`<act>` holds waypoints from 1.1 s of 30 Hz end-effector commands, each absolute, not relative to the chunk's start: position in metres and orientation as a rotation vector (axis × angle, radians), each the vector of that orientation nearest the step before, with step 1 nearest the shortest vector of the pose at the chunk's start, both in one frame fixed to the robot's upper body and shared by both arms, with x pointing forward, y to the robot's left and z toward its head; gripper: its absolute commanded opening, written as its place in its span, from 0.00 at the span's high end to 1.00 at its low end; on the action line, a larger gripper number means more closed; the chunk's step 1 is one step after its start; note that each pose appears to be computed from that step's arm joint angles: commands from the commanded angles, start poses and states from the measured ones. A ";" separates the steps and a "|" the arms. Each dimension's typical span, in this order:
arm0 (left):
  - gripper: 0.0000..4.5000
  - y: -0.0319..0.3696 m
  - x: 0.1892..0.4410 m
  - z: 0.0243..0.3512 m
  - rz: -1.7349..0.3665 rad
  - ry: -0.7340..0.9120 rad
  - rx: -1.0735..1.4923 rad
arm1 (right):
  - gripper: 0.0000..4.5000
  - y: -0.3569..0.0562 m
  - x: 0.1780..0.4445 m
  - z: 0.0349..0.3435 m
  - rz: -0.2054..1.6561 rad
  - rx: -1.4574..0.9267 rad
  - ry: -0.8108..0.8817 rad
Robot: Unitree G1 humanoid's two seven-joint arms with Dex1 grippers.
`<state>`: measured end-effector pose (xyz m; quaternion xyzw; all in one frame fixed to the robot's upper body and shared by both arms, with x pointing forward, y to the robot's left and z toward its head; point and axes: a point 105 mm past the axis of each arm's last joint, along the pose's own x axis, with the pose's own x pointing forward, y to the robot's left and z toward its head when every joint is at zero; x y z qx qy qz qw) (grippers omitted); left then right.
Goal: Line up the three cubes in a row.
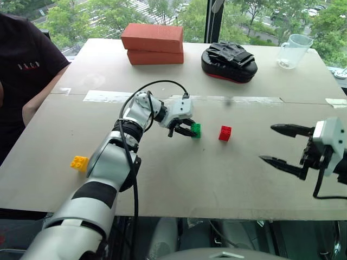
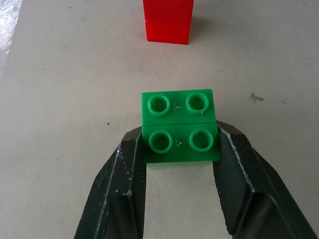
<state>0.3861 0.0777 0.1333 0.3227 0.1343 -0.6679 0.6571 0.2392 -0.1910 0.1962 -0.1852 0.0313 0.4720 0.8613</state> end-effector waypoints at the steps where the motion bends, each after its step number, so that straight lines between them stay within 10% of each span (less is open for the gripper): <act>1: 0.72 0.076 0.389 0.145 -1.504 0.263 0.752 | 0.00 -0.187 0.237 0.203 1.056 -0.414 0.046; 5: 0.72 0.077 0.389 0.144 -1.502 0.265 0.748 | 0.00 -0.186 0.239 0.205 1.070 -0.427 0.043; 12: 0.06 0.082 0.388 0.156 -1.506 0.191 0.708 | 0.00 -0.178 0.232 0.203 1.090 -0.420 0.038; 22: 0.06 0.196 0.351 0.205 -1.117 0.156 0.418 | 0.00 -0.130 0.212 0.213 1.186 -0.345 -0.067; 33: 0.06 0.336 0.221 0.193 -0.253 0.428 0.125 | 0.00 -0.089 0.221 0.200 1.358 -0.383 -0.055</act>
